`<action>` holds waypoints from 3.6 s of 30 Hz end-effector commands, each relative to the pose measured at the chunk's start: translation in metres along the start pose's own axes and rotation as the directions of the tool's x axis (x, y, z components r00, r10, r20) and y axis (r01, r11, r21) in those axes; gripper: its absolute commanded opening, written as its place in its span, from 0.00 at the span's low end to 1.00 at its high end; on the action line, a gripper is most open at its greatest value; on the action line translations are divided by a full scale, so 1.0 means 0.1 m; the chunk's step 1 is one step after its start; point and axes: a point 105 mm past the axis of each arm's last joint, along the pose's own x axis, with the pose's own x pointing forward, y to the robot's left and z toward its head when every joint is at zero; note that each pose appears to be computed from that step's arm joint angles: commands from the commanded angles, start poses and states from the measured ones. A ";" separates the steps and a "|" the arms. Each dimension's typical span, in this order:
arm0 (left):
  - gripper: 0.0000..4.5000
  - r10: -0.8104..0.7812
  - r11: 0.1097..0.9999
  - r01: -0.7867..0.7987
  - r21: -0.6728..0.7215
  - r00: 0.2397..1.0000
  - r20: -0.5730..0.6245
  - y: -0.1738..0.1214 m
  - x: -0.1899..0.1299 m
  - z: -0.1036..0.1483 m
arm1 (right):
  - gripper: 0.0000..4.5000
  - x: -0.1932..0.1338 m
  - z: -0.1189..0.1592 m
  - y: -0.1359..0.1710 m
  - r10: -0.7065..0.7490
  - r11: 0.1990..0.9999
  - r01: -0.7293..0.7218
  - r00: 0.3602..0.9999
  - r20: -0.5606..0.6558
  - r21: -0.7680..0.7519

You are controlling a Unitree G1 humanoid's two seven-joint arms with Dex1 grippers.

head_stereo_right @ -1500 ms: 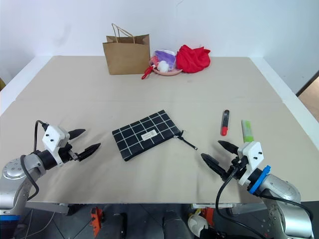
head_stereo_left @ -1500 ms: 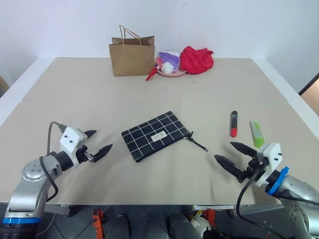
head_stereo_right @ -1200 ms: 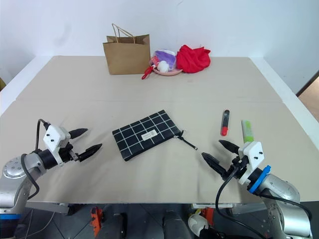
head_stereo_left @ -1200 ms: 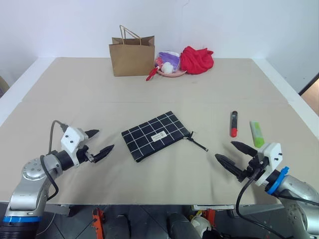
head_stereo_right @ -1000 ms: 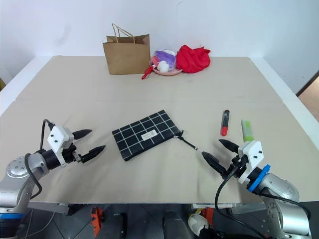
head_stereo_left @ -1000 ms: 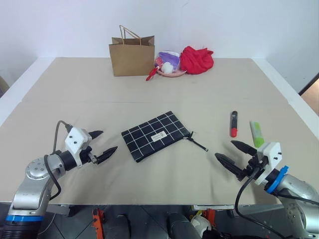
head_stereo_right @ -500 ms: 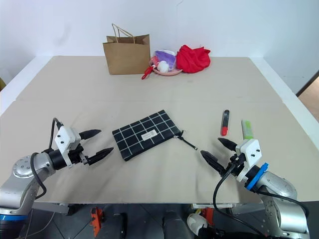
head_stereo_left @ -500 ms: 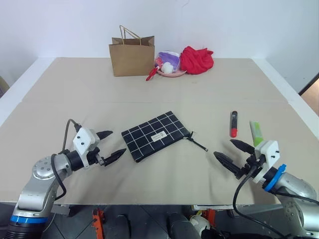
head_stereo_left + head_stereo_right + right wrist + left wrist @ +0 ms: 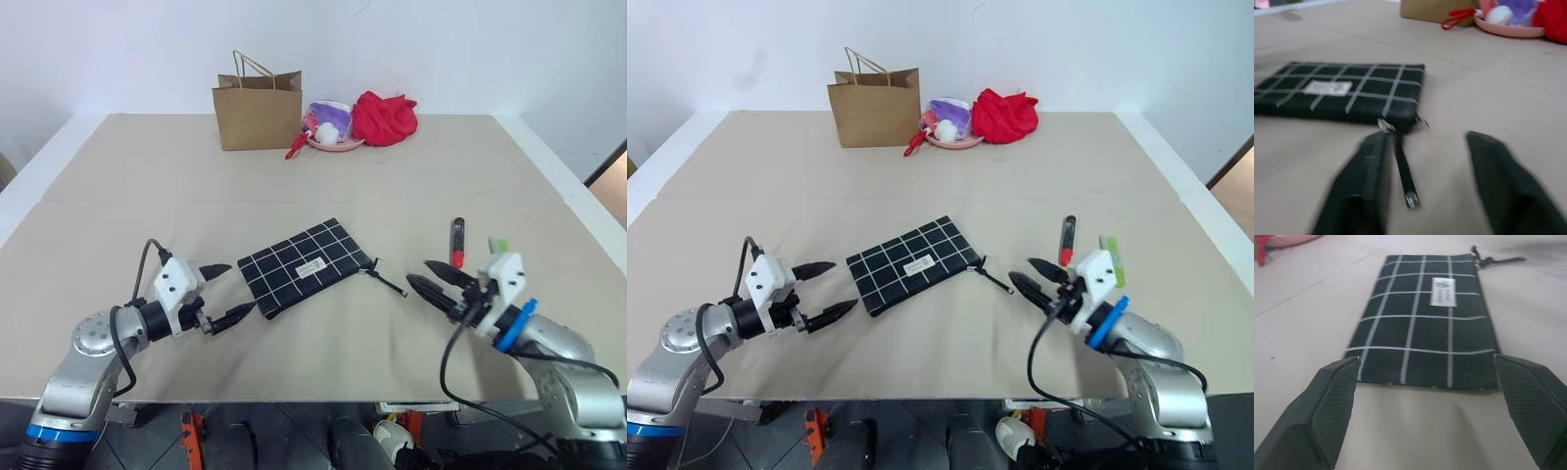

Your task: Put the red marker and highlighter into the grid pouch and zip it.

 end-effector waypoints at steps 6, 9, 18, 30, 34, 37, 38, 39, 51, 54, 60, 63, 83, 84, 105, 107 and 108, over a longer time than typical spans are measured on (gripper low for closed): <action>1.00 -0.043 0.996 0.040 0.076 0.998 0.038 -0.06 0.05 0.14 | 0.01 0.74 0.06 0.17 0.013 1.000 -0.012 0.999 -0.038 0.011; 1.00 -0.054 0.995 0.051 0.087 0.998 0.032 -0.09 0.05 0.13 | 0.01 0.87 0.08 0.20 -0.010 1.000 0.011 1.000 -0.025 0.023; 1.00 -0.057 0.994 0.054 0.095 0.998 0.031 -0.11 0.04 0.13 | 0.01 0.87 -0.13 0.05 -0.111 0.993 0.106 0.988 -0.107 -0.048; 1.00 -0.054 0.991 0.049 0.125 0.998 0.032 -0.07 0.05 0.15 | 0.01 0.85 -0.28 0.15 -0.101 0.995 0.096 0.982 -0.161 -0.039; 1.00 -0.068 0.984 0.066 0.167 0.998 0.006 -0.08 0.04 0.09 | 0.01 0.80 -0.28 0.15 -0.123 0.992 0.119 0.981 -0.151 -0.039; 1.00 -0.090 0.944 0.101 0.314 0.995 -0.047 -0.04 -0.01 0.02 | 0.01 0.80 -0.28 0.16 -0.129 0.992 0.126 0.980 -0.148 -0.031; 1.00 -0.091 0.929 0.104 0.355 0.994 -0.054 -0.01 -0.02 0.02 | 0.01 0.80 -0.27 0.16 -0.130 0.991 0.128 0.981 -0.146 -0.028; 1.00 -0.091 0.913 0.108 0.393 0.994 -0.062 0.03 -0.02 0.02 | 0.01 0.81 -0.27 0.15 -0.131 0.991 0.129 0.981 -0.144 -0.027; 1.00 -0.261 0.740 0.248 0.626 0.963 -0.073 -0.23 0.27 0.04 | 0.01 0.84 -0.22 0.18 -0.132 0.991 0.132 0.984 -0.123 -0.004; 1.00 -0.275 0.719 0.263 0.643 0.958 -0.085 -0.27 0.32 0.01 | 0.01 0.84 -0.21 0.18 -0.137 0.990 0.139 0.983 -0.118 0.003; 1.00 -0.227 0.671 0.222 0.708 0.970 -0.089 -0.19 0.43 0.00 | 0.01 0.86 -0.19 0.18 -0.141 0.990 0.141 0.984 -0.111 -0.008; 1.00 -0.205 0.646 0.200 0.737 0.975 -0.086 -0.15 0.48 0.01 | 0.01 0.86 -0.19 0.18 -0.141 0.990 0.141 0.984 -0.109 -0.006; 1.00 -0.189 0.636 0.246 0.732 0.969 -0.161 0.07 0.28 -0.13 | 0.01 0.87 -0.18 0.23 -0.120 0.993 0.121 0.987 -0.105 0.003; 1.00 -0.190 0.630 0.252 0.734 0.967 -0.169 0.09 0.26 -0.14 | 0.01 0.88 -0.18 0.23 -0.119 0.993 0.120 0.987 -0.104 0.004; 1.00 -0.213 0.543 0.216 0.811 0.970 -0.116 0.09 0.53 -0.10 | 0.01 0.84 -0.18 0.23 -0.129 0.992 0.130 0.987 -0.099 0.002; 1.00 -0.218 0.540 0.217 0.813 0.969 -0.114 0.08 0.56 -0.10 | 0.01 0.84 -0.18 0.24 -0.130 0.991 0.130 0.987 -0.098 0.002; 1.00 -0.223 0.534 0.221 0.816 0.968 -0.116 0.07 0.57 -0.10 | 0.01 0.84 -0.18 0.24 -0.130 0.991 0.131 0.987 -0.097 0.002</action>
